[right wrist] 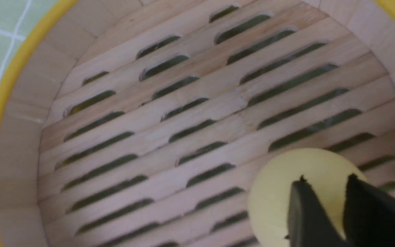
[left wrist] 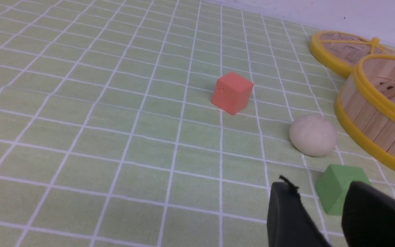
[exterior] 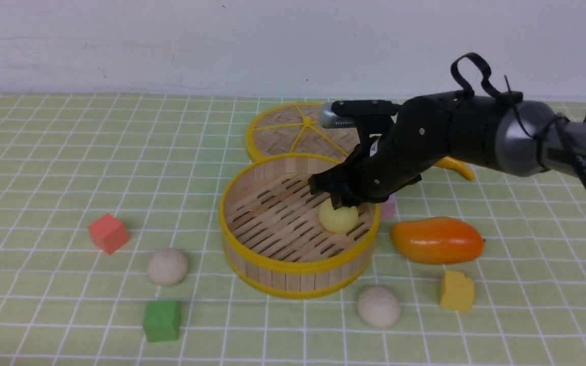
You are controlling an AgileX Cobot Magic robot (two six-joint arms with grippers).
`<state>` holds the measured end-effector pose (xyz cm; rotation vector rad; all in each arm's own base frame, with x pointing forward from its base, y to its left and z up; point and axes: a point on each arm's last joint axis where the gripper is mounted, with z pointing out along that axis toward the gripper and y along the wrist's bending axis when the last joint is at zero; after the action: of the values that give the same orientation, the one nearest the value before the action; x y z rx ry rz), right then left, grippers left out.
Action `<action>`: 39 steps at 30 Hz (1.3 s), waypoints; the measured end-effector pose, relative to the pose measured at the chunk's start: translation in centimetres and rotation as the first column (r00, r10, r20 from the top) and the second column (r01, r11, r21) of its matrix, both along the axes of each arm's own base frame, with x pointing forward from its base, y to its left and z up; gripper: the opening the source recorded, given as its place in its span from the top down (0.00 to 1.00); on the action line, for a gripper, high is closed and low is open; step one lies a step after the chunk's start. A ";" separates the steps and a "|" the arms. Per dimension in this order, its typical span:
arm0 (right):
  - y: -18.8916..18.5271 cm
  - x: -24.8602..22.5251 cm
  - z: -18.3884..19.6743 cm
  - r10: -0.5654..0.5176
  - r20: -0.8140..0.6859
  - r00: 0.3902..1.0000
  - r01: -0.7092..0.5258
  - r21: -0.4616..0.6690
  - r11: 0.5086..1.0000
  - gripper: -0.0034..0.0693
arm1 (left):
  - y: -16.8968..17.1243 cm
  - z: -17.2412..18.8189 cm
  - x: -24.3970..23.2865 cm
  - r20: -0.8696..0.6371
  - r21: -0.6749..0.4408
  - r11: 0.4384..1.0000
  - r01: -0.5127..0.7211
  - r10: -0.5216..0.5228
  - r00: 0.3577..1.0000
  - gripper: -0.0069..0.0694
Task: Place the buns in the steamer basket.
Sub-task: Use the right arm to put the steamed stuffed bun into the steamer, then use the right arm to grab a steamed stuffed bun
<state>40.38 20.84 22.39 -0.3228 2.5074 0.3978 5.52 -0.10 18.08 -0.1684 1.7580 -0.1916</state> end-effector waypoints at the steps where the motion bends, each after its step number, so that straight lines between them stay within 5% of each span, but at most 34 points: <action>1: -0.2 -0.3 0.8 0.008 0.004 1.000 -0.008 -0.011 1.000 0.62 | 0.0 0.0 0.0 0.000 0.000 1.000 0.000 0.000 1.000 0.60; 7: -2.5 -3.5 7.1 0.058 0.028 0.998 -0.054 -0.129 0.990 0.38 | 0.0 0.0 0.0 0.000 0.000 1.000 0.000 0.000 1.000 0.60; 14: -4.1 -7.6 10.3 0.065 -0.133 0.989 -0.086 -0.155 0.984 0.35 | 0.0 0.0 0.0 0.000 0.000 1.000 0.000 0.000 1.000 0.60; 23: -1.7 -9.7 4.5 0.174 -0.289 0.941 -0.205 -0.079 0.976 0.41 | 0.0 0.0 0.0 0.000 0.000 1.000 0.000 0.000 1.000 0.60; 39: -0.8 -7.4 -3.9 0.143 -0.375 0.916 -0.223 -0.181 0.958 0.58 | 0.0 0.0 0.0 0.000 0.000 1.000 0.000 0.000 1.000 0.60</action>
<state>32.94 20.06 18.51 -0.6290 2.9002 0.2691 5.52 -0.10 18.08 -0.1684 1.7580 -0.1916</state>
